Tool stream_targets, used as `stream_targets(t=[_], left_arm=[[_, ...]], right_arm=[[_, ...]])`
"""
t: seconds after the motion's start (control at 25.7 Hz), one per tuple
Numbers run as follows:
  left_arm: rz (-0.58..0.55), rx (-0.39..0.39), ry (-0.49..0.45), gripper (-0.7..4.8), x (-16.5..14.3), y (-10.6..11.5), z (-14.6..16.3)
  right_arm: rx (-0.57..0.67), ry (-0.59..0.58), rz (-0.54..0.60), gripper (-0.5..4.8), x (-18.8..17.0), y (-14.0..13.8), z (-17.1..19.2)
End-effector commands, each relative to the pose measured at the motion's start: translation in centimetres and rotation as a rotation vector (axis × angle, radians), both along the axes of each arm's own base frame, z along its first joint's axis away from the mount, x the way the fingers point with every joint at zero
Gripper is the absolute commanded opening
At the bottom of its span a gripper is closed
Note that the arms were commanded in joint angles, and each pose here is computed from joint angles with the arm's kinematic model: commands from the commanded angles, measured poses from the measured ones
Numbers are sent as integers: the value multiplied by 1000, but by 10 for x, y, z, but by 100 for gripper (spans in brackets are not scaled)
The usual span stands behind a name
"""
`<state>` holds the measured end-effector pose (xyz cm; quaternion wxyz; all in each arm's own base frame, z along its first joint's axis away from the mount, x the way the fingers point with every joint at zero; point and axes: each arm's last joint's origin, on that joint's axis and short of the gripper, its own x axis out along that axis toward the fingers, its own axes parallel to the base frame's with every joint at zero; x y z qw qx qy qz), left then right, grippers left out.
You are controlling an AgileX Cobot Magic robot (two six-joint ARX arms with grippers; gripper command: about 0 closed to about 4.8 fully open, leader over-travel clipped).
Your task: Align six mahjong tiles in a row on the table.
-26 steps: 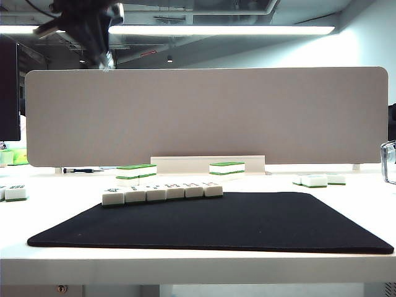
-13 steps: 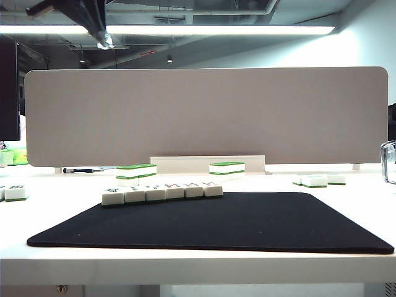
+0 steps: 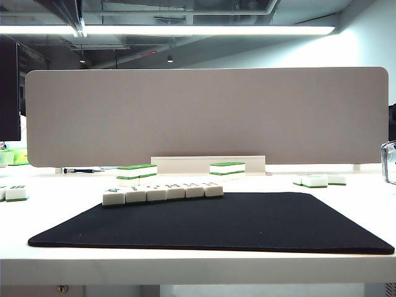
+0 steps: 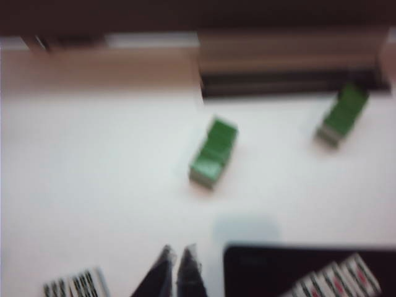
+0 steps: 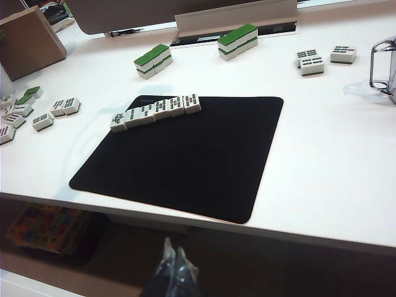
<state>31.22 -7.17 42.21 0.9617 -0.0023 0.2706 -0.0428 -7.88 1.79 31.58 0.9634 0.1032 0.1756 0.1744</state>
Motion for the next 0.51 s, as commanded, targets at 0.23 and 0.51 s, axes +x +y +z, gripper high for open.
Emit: stream_targets(t=[0.23,0.51], left_arm=[[200,38,-181,18,-67,36,-49],[247,37,-235,18,-140,54,-151]], right_arm=[[-3,-25,3,-1,-3,0,0],[-3,-25,5,-1,-3,0,0]])
